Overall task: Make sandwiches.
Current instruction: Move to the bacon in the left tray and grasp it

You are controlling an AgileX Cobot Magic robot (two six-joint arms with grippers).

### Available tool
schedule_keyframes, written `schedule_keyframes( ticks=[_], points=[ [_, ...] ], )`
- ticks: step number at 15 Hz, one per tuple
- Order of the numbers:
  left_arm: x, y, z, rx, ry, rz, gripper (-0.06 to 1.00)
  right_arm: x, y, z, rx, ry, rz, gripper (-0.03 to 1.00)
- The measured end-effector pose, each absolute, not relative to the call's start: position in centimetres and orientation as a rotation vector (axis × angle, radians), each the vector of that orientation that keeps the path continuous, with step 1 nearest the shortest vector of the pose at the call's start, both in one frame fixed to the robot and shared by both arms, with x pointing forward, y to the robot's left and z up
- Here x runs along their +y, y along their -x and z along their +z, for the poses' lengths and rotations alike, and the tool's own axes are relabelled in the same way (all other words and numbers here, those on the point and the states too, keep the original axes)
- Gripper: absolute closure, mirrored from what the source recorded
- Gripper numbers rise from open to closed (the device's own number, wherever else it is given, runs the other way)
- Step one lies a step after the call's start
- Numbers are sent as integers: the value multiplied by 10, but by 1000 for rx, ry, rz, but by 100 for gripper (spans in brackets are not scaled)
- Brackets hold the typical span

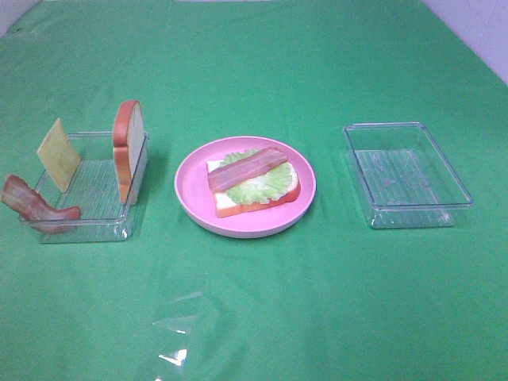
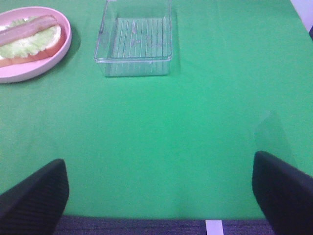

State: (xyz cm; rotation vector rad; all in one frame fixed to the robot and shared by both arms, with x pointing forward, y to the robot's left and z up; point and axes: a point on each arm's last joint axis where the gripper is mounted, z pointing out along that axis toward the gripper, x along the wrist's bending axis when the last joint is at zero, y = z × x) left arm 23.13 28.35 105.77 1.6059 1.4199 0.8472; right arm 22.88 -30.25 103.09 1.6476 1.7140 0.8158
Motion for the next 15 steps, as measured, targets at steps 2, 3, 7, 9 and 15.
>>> schedule_keyframes(
  ticks=[2, 3, 7, 9, 15],
  points=[
    [284, -231, 1058, 1420, -1606, 847, -3, -302, -230, 1028, 1722, -1646, 814, -1],
    [284, -231, 1058, 1420, -1606, 847, -3, -302, -231, 1029, 1719, -1641, 817, -1],
    [284, -231, 1058, 1420, -1606, 847, -3, -302, -231, 1029, 1717, -1638, 827, -1],
    [284, -231, 1058, 1420, -1606, 847, -3, -302, -231, 1029, 1715, -1636, 829, -1],
    [284, -231, 1058, 1420, -1606, 847, -3, -302, -231, 1029, 1715, -1636, 829, -1]
  ],
)
